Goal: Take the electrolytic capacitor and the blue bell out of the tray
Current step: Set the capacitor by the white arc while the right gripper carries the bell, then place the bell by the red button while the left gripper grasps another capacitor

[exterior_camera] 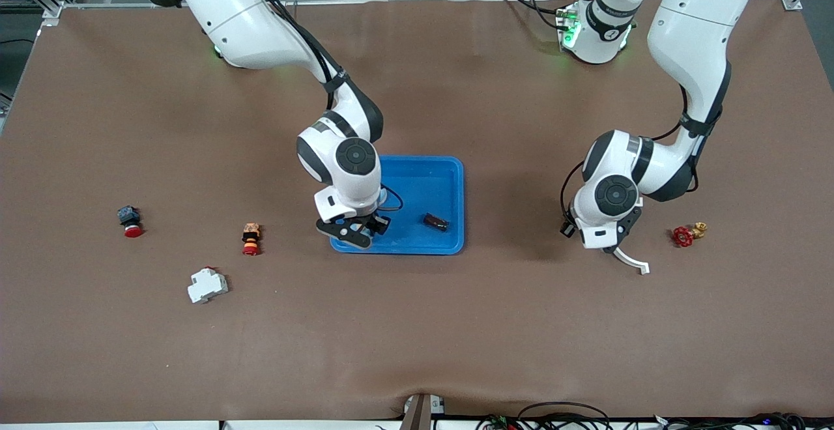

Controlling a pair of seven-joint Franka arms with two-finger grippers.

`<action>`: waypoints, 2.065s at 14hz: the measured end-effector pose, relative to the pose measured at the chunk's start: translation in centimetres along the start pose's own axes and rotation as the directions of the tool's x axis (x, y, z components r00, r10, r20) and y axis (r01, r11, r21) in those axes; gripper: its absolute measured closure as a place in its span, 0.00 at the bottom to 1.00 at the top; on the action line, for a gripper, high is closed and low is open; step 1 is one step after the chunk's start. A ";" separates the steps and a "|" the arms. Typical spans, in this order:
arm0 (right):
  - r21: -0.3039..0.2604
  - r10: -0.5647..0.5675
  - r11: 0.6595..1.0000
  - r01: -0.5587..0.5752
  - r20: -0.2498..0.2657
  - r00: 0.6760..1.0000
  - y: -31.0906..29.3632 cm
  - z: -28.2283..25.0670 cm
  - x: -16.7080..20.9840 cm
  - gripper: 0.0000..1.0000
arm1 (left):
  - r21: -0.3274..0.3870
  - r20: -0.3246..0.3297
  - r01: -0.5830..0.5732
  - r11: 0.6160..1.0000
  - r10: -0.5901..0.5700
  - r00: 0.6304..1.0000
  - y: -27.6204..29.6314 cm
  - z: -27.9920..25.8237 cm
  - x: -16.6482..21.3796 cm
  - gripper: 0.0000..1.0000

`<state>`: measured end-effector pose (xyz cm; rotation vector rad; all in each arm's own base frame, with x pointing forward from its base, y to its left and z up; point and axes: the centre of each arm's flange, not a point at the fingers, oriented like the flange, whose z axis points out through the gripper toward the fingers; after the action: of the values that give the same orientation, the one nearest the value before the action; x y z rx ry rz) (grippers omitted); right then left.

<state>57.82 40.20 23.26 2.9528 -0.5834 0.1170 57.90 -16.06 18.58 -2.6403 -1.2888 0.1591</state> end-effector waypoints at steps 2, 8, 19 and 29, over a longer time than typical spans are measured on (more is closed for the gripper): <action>-0.014 -0.061 0.998 0.062 0.074 0.995 0.4 -3.4 1.8 0.37 | -0.009 -0.003 0.005 1.000 -0.005 1.000 0.1 -0.4 0.3 0.42; 0.028 -0.337 0.942 0.336 0.093 0.937 11.5 -7.5 11.3 0.37 | -0.100 -0.004 0.062 0.993 -0.063 0.998 3.4 -6.8 -4.3 0.00; 0.098 -0.584 0.807 0.582 -0.014 0.812 37.9 6.2 15.8 0.37 | -0.252 0.134 0.352 0.901 -0.328 0.935 12.9 -9.9 -22.9 0.00; 0.104 -0.587 0.802 0.588 -0.045 0.809 41.6 9.7 13.3 0.37 | -0.264 0.170 0.364 0.893 -0.328 0.929 14.6 -4.6 -27.8 0.00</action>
<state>54.66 -4.30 19.66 3.0783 0.3774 0.1020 52.81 -47.38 20.01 -2.6015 -1.9375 0.0792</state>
